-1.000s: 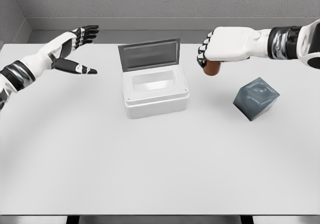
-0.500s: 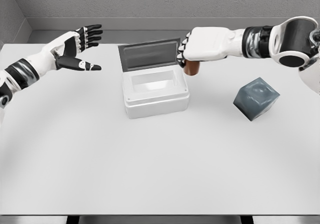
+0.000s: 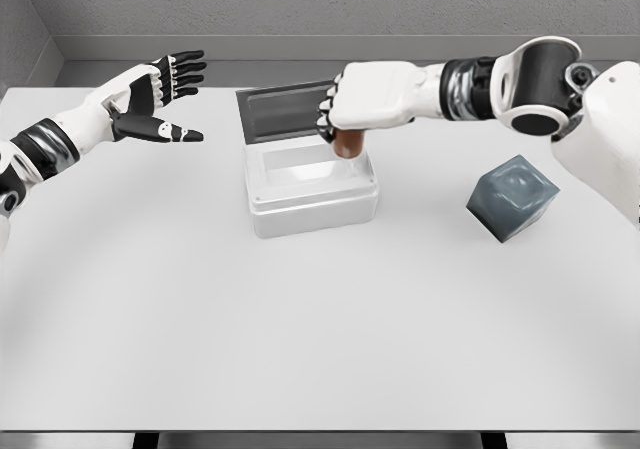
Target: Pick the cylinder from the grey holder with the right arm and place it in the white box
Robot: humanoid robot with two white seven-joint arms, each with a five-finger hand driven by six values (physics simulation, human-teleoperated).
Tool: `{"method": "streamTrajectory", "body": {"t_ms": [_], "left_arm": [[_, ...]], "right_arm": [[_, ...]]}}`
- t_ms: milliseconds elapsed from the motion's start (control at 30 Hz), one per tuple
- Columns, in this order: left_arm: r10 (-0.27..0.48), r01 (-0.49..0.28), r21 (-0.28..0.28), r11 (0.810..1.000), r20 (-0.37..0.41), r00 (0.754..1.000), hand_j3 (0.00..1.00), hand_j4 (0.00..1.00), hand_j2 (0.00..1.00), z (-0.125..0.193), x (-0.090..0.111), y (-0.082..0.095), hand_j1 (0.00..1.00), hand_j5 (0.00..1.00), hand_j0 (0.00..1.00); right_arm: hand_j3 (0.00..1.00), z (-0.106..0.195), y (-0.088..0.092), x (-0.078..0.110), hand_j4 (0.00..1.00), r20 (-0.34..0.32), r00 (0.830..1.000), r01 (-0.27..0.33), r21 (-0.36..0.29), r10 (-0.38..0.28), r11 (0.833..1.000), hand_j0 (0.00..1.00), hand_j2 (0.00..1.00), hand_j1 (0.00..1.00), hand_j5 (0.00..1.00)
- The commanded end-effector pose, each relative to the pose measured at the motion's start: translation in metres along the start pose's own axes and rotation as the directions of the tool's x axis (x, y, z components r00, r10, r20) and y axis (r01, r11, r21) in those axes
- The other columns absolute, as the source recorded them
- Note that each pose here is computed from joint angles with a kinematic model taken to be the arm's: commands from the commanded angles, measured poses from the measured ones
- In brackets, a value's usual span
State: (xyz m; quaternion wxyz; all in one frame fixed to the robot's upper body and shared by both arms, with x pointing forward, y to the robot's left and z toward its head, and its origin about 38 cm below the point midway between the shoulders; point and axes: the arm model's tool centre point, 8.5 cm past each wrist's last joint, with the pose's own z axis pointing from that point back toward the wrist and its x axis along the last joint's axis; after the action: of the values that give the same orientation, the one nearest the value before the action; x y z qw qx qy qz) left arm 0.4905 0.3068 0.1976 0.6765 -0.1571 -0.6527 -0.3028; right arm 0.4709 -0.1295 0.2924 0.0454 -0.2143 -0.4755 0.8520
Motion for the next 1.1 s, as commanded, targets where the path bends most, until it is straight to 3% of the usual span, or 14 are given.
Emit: {"method": "streamTrajectory", "body": {"t_ms": [0,300,567,600,667,700,967,1067], "left_arm": [[0.009,-0.009,-0.005,1.000,0.007,1.000,1.00,1.00,1.00,-0.002,0.000,-0.002,1.00,1.00,1.00],[0.017,-0.016,-0.016,1.000,0.016,1.000,1.00,1.00,1.00,-0.008,0.001,-0.008,1.00,1.00,1.00],[0.017,-0.016,-0.016,1.000,0.016,1.000,1.00,1.00,1.00,-0.008,0.001,-0.008,1.00,1.00,1.00],[0.016,-0.016,-0.015,1.000,0.013,1.000,1.00,1.00,1.00,-0.008,0.000,-0.009,1.00,1.00,1.00],[0.016,-0.016,-0.017,1.000,0.013,1.000,1.00,1.00,1.00,-0.008,0.000,-0.009,1.00,1.00,1.00],[0.016,-0.016,-0.016,1.000,0.014,1.000,1.00,1.00,1.00,-0.008,0.000,-0.008,1.00,1.00,1.00],[0.013,-0.013,-0.014,1.000,0.018,1.000,1.00,1.00,1.00,-0.008,0.002,-0.007,1.00,1.00,1.00],[0.026,-0.025,-0.028,0.999,0.029,0.999,1.00,1.00,1.00,-0.015,0.002,-0.015,1.00,1.00,1.00]], "right_arm": [[0.49,-0.005,-0.001,0.003,0.49,0.011,1.000,0.004,-0.001,-0.004,1.000,0.49,0.49,0.49,0.49],[0.49,-0.016,0.011,-0.011,0.49,-0.020,0.999,0.050,0.031,-0.050,0.998,0.49,0.49,0.49,0.49],[0.50,-0.021,0.011,-0.013,0.50,-0.020,0.998,0.062,0.032,-0.062,0.998,0.50,0.50,0.50,0.50],[0.56,-0.021,0.011,-0.013,0.56,-0.022,0.998,0.058,0.037,-0.057,0.998,0.56,0.56,0.56,0.56],[0.90,-0.021,0.012,-0.014,0.90,-0.029,0.999,0.047,0.044,-0.046,0.998,0.90,0.90,0.90,0.90],[0.96,-0.021,0.011,-0.014,0.96,-0.031,0.999,0.046,0.044,-0.045,0.998,0.96,0.96,0.96,0.96],[0.97,-0.020,0.009,-0.012,0.97,-0.026,0.999,0.043,0.034,-0.042,0.999,0.97,0.97,0.97,0.97],[0.99,-0.009,0.002,-0.005,0.99,-0.019,1.000,0.001,0.015,-0.001,1.000,0.99,0.99,0.99,0.99]]}}
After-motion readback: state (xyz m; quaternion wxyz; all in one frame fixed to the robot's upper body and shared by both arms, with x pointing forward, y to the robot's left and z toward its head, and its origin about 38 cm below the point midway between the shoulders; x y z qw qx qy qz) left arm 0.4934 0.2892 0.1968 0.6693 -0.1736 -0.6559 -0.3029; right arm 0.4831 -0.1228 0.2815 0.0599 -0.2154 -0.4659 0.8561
